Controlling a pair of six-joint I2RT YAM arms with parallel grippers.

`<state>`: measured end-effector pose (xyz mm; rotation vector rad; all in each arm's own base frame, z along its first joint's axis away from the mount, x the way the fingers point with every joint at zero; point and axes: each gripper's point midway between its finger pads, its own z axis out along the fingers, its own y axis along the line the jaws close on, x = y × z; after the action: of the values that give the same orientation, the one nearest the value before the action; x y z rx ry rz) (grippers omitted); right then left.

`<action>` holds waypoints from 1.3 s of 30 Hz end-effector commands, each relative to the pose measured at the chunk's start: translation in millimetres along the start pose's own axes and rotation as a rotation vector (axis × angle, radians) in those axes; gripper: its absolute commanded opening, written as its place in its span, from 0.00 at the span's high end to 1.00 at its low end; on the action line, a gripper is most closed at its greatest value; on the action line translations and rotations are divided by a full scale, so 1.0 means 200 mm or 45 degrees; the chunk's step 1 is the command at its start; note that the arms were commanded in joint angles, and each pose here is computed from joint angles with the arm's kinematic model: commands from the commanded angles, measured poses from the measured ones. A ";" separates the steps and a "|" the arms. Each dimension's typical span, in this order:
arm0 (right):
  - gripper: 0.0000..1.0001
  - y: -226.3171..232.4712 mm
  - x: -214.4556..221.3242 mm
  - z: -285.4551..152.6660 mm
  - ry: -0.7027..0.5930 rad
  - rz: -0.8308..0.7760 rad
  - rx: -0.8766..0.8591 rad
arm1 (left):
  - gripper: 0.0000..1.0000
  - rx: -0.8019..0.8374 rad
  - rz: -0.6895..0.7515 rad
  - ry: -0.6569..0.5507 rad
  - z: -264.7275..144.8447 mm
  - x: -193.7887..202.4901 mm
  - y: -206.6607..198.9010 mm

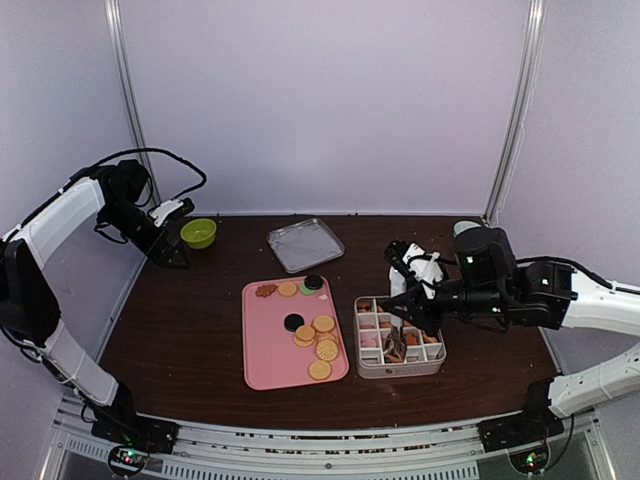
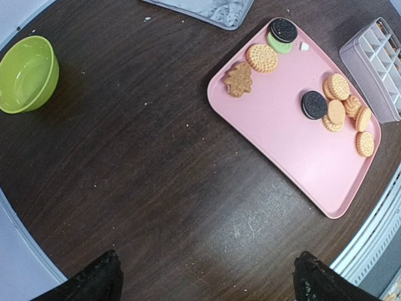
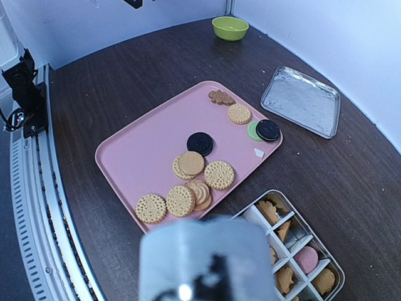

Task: Pack the cookies
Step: Place the fake cookies in the empty pocket of the box.

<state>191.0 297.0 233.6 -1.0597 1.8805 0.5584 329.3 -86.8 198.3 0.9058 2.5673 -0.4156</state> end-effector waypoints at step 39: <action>1.00 0.01 -0.13 -0.06 -0.131 0.007 -0.054 | 0.02 0.018 -0.001 -0.022 -0.03 -0.03 -0.02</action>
<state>199.6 300.0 242.3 -1.0508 1.8251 0.5522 326.3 -86.7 197.5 0.8982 2.5832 -0.4243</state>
